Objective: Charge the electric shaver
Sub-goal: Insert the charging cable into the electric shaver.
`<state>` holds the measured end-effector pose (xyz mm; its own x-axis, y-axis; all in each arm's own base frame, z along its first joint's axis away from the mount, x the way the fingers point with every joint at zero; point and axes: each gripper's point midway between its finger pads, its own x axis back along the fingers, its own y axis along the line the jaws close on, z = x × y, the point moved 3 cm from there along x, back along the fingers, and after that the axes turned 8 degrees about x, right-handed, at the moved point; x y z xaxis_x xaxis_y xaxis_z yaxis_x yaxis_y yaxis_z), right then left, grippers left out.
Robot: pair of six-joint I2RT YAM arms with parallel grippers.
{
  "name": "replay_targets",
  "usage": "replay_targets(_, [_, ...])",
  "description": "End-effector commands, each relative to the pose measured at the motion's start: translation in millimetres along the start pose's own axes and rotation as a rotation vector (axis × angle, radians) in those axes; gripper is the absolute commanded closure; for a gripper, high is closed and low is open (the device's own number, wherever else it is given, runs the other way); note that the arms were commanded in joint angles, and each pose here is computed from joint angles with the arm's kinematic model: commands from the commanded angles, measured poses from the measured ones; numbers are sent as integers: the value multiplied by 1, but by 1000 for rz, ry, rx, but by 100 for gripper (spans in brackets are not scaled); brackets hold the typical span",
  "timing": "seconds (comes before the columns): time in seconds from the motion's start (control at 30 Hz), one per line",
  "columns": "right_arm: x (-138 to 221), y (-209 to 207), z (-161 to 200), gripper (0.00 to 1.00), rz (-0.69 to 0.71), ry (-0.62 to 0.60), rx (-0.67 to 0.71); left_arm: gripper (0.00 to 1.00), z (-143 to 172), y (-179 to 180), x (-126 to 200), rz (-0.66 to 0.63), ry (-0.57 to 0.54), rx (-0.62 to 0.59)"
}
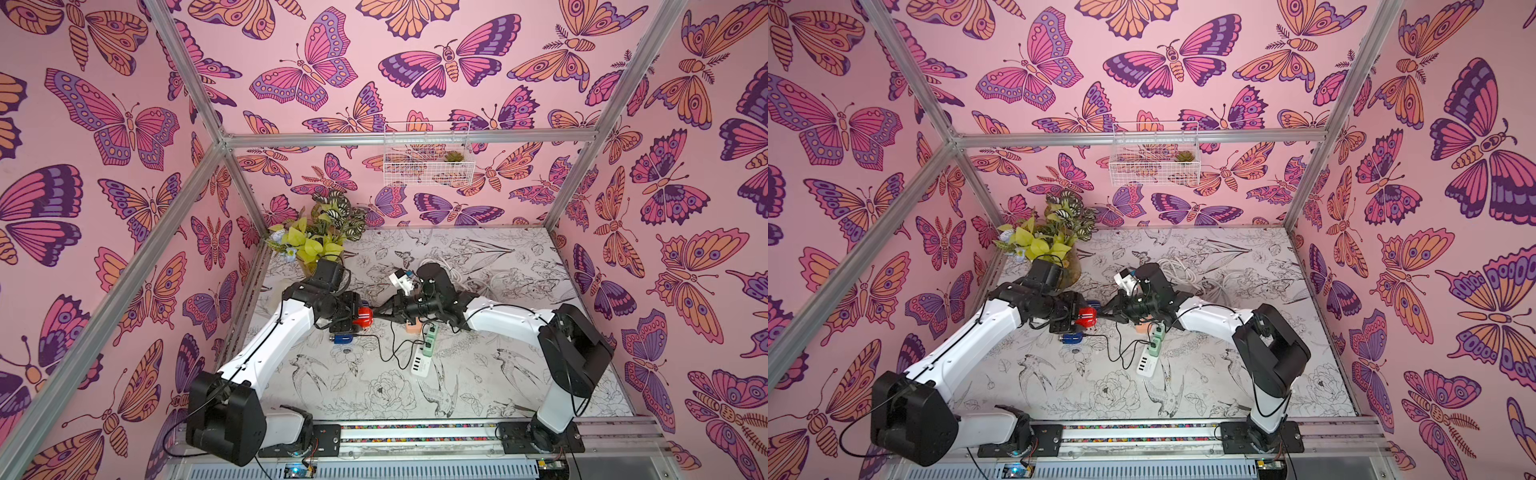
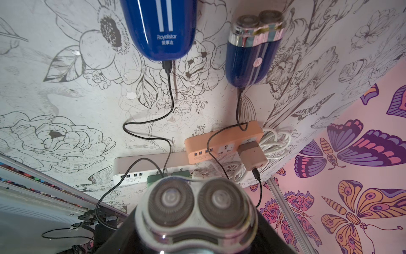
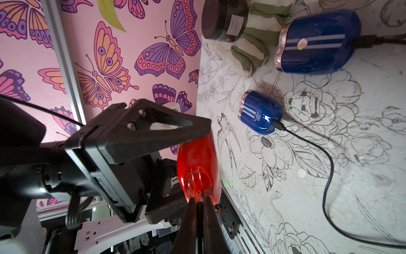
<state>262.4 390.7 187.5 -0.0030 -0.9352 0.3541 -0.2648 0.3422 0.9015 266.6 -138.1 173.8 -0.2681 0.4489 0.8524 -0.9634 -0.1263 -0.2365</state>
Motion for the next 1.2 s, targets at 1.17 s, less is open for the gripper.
replay_targets(1.17, [-6,-2,-11,100,8,-7,39,100,31,-12,4,7,111,-67])
